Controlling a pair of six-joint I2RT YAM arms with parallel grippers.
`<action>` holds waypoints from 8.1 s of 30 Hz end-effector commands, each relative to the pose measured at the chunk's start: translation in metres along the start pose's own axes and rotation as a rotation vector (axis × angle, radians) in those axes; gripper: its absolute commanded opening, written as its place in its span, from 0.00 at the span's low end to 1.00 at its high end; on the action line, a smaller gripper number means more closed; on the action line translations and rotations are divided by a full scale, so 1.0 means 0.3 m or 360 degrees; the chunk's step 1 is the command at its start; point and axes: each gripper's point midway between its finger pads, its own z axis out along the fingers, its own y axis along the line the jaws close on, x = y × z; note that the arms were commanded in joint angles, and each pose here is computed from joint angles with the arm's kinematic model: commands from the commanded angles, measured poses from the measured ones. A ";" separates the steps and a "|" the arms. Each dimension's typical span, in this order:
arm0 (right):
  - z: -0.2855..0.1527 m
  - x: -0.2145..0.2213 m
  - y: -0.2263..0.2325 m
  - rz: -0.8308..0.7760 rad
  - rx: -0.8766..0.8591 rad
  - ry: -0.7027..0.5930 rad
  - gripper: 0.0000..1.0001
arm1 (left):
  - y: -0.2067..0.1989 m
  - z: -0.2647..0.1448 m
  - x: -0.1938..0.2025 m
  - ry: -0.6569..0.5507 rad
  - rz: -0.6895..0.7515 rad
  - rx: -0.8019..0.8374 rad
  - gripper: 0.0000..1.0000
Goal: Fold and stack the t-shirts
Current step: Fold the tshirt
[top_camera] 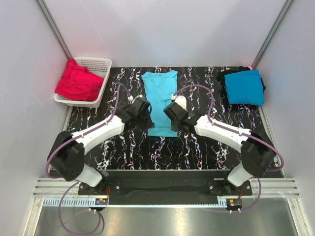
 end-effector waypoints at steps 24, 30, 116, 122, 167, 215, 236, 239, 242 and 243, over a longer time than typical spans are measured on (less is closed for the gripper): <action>0.468 -0.411 -0.023 -0.0044 -0.0078 -0.0112 0.23 | 0.036 0.362 -0.535 -0.0188 -0.0001 -0.0279 0.31; 0.464 -0.503 -0.022 -0.0002 -0.0092 -0.0205 0.42 | -0.010 0.327 -0.644 -0.0338 -0.0005 -0.0186 0.58; 0.379 0.052 0.013 0.0174 -0.0571 0.0203 0.55 | 0.158 0.346 -0.098 0.0318 -0.0135 0.0106 0.55; 0.376 0.056 -0.032 0.0172 -0.0460 0.0201 0.50 | 0.176 0.340 -0.104 0.0294 -0.0131 0.0055 0.09; -0.209 0.197 0.006 0.0096 -0.0337 0.0068 0.00 | 0.225 -0.135 0.158 0.0112 -0.0033 -0.0018 0.00; 0.503 -0.475 -0.046 -0.0098 -0.0105 -0.0165 0.35 | 0.110 0.364 -0.615 -0.0282 0.0058 -0.0415 0.60; 0.342 -0.477 -0.051 0.0028 -0.0251 -0.0195 0.32 | -0.007 0.141 -0.631 -0.0486 0.0114 0.0013 0.64; 0.325 -0.458 -0.049 0.0034 -0.0271 -0.0194 0.31 | -0.017 0.132 -0.577 -0.0429 0.0179 -0.0006 0.62; 0.329 -0.453 -0.035 0.0045 -0.0301 -0.0180 0.22 | -0.023 0.150 -0.536 -0.0289 0.0152 -0.0018 0.44; 0.329 -0.455 -0.029 0.0046 -0.0310 -0.0179 0.18 | -0.021 0.160 -0.530 -0.0272 0.0139 -0.0028 0.37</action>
